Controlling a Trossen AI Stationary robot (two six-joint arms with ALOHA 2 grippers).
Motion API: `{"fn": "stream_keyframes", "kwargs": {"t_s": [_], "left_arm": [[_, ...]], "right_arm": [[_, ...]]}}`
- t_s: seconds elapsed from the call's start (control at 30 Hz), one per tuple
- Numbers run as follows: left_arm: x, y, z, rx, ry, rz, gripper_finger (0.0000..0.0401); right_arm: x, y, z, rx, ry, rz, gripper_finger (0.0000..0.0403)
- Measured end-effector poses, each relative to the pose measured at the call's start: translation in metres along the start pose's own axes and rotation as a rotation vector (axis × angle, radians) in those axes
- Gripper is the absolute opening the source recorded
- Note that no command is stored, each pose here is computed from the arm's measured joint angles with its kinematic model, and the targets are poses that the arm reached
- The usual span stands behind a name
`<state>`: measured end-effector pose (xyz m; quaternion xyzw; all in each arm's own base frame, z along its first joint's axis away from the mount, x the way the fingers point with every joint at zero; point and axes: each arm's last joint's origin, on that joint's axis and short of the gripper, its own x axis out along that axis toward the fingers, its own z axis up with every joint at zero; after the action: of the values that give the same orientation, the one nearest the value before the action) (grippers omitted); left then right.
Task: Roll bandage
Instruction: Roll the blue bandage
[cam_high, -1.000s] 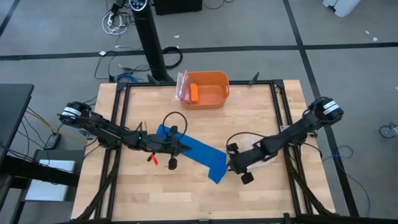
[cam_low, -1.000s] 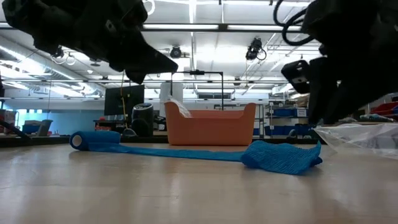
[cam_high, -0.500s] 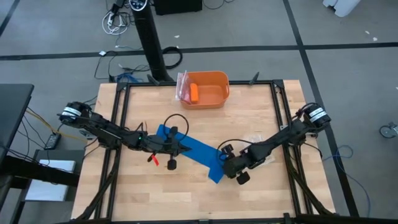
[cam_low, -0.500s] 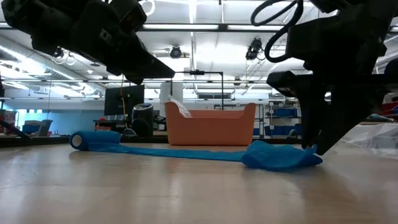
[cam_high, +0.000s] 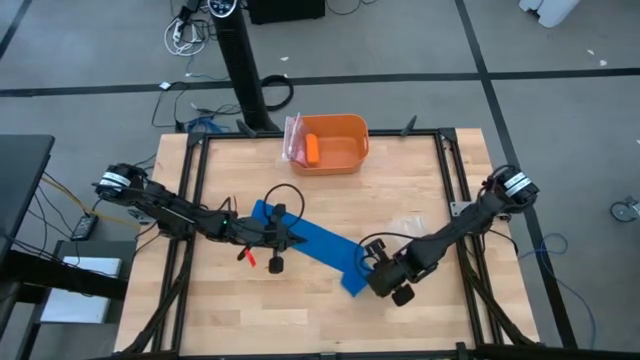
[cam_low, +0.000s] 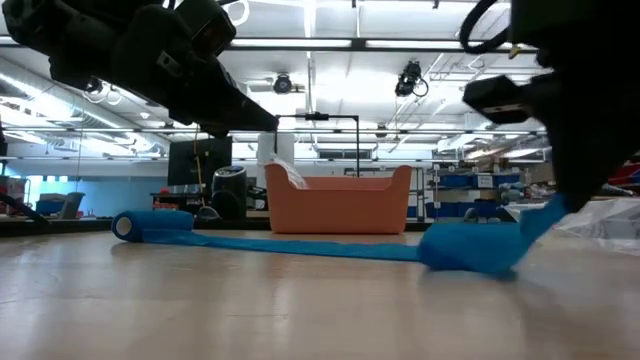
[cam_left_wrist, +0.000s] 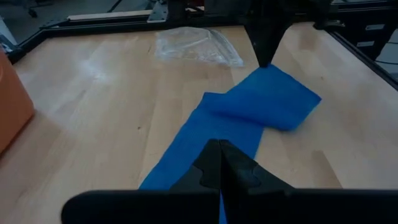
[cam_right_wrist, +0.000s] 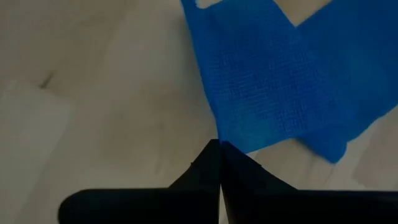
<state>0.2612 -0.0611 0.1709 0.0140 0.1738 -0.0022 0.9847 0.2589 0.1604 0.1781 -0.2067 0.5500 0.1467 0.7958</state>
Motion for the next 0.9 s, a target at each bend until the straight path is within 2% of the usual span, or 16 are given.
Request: {"fn": "stream_keyframes", "kwargs": {"t_s": [0.3,0.67,0.9], "left_arm": [[0.000,-0.001,0.000,-0.021,-0.001,-0.029,0.0001],[0.000,-0.002,0.001,-0.025,0.001,-0.057,0.0001],[-0.005,-0.003,0.015,-0.032,-0.027,-0.083,0.0001]], "right_arm": [[-0.017,0.024,-0.005,0.055,0.120,0.013,0.0002],[-0.031,0.052,-0.008,0.112,0.161,0.086,0.0002],[-0.035,0.067,-0.015,0.151,0.199,0.104,0.0002]]}}
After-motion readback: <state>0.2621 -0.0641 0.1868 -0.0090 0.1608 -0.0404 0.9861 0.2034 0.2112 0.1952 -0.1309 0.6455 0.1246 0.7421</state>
